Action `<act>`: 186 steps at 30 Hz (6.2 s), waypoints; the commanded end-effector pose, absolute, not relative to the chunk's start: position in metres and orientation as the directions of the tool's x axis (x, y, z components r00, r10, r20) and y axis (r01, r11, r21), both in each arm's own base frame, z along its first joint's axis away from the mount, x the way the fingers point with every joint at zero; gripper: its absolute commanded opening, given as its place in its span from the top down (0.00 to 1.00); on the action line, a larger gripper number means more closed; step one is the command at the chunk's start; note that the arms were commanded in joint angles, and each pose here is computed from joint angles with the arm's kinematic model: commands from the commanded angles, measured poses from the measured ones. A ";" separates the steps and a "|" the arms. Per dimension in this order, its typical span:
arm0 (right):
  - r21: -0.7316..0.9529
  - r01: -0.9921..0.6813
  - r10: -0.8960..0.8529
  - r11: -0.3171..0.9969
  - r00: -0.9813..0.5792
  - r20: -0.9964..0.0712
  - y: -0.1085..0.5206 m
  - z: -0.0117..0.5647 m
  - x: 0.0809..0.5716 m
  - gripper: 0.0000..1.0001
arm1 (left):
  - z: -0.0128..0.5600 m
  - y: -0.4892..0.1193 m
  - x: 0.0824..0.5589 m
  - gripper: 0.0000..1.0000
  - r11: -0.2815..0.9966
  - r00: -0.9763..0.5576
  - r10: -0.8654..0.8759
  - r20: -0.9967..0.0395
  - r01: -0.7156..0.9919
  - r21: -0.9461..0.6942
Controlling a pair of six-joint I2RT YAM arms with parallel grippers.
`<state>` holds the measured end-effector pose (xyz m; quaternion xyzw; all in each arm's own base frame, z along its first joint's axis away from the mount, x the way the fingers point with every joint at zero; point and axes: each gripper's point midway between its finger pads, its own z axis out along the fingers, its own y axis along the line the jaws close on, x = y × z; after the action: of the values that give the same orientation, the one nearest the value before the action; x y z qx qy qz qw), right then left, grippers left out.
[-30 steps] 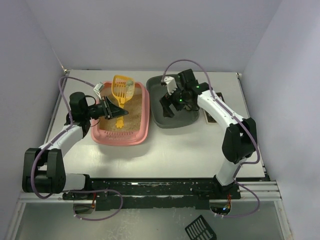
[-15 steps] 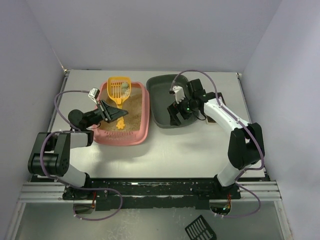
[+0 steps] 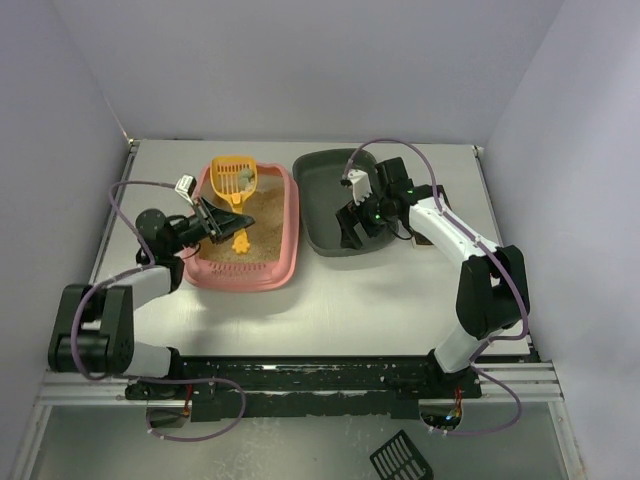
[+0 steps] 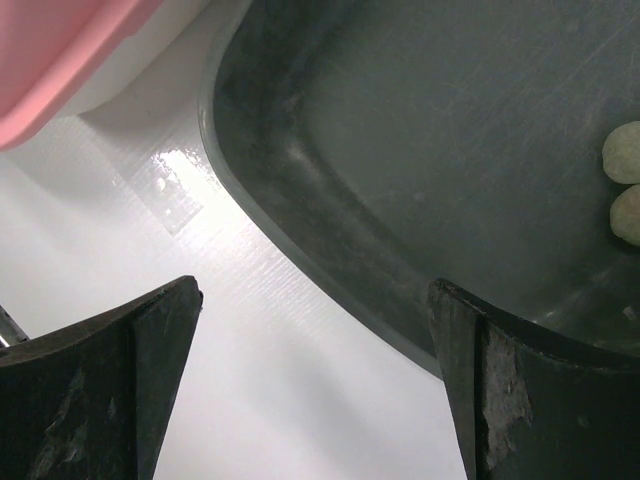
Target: Clean the litter box
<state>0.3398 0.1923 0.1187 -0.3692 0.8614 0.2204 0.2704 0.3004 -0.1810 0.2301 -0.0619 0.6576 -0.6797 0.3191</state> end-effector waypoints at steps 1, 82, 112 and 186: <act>0.174 -0.755 -0.504 0.632 -0.571 -0.648 0.193 0.123 0.342 0.03 | 0.186 -0.163 0.316 0.93 0.401 -0.787 -0.504 -0.357 0.154 -0.903; 0.155 -0.749 -0.501 0.645 -0.567 -0.654 0.189 0.126 0.342 0.03 | 0.202 -0.190 0.277 0.93 0.289 -0.831 -0.556 -0.016 -0.175 -0.941; 0.141 -0.754 -0.499 0.641 -0.549 -0.670 0.188 0.134 0.341 0.03 | 0.177 -0.199 0.283 0.93 0.525 -0.799 -0.222 -0.558 0.385 -0.759; 0.128 -0.748 -0.505 0.651 -0.553 -0.663 0.185 0.133 0.342 0.04 | 0.210 -0.208 0.260 0.93 0.274 -0.877 -0.273 -0.394 0.322 -0.906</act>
<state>0.3399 0.1877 0.1219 -0.3644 0.8624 0.2076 0.2836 0.2911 -0.1850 0.1882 0.0042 0.8414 -0.4617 0.2806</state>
